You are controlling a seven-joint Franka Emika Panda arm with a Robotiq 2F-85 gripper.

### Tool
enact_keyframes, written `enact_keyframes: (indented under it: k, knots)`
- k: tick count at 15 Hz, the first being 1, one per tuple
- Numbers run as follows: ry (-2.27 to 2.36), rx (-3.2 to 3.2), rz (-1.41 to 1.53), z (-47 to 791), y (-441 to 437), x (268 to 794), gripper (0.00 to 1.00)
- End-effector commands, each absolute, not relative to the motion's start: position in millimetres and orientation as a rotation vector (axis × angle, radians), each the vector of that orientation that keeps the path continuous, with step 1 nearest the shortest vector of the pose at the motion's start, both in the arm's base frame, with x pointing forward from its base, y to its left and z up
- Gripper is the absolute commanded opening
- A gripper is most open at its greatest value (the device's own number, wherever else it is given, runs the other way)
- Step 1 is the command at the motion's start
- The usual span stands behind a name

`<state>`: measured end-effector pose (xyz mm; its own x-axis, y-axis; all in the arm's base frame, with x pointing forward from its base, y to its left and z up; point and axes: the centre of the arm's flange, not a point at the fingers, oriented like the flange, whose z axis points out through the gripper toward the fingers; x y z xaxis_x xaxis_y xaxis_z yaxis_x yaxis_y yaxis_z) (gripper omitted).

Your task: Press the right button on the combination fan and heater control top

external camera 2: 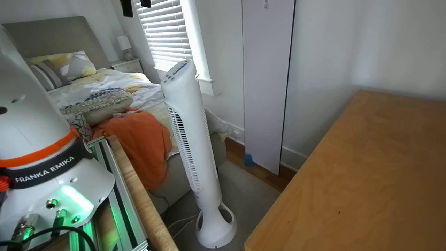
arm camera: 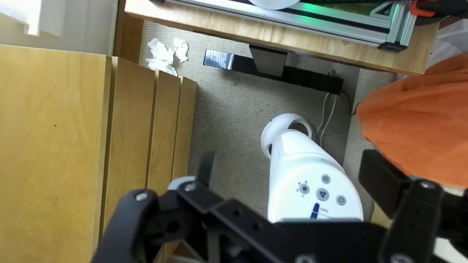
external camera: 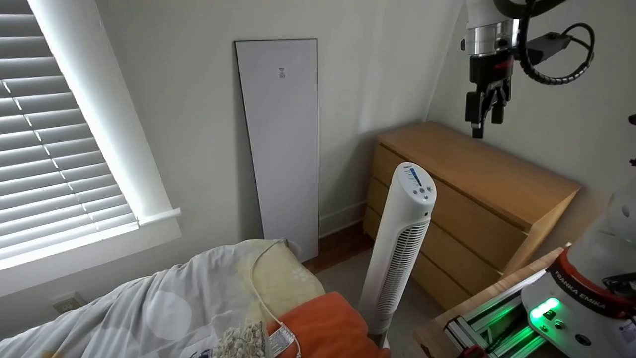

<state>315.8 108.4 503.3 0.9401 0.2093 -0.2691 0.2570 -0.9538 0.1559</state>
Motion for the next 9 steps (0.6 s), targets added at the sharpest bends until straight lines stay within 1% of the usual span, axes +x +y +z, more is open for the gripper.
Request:
enact_keyframes:
  k: [1,4,9]
  knots:
    - [0.353,2.907,-0.373,503.3,108.4,315.8,1.00]
    - [0.353,2.907,-0.373,503.4,108.4,315.8,1.00]
    - [0.496,3.079,-0.420,478.3,107.0,317.9,1.00]
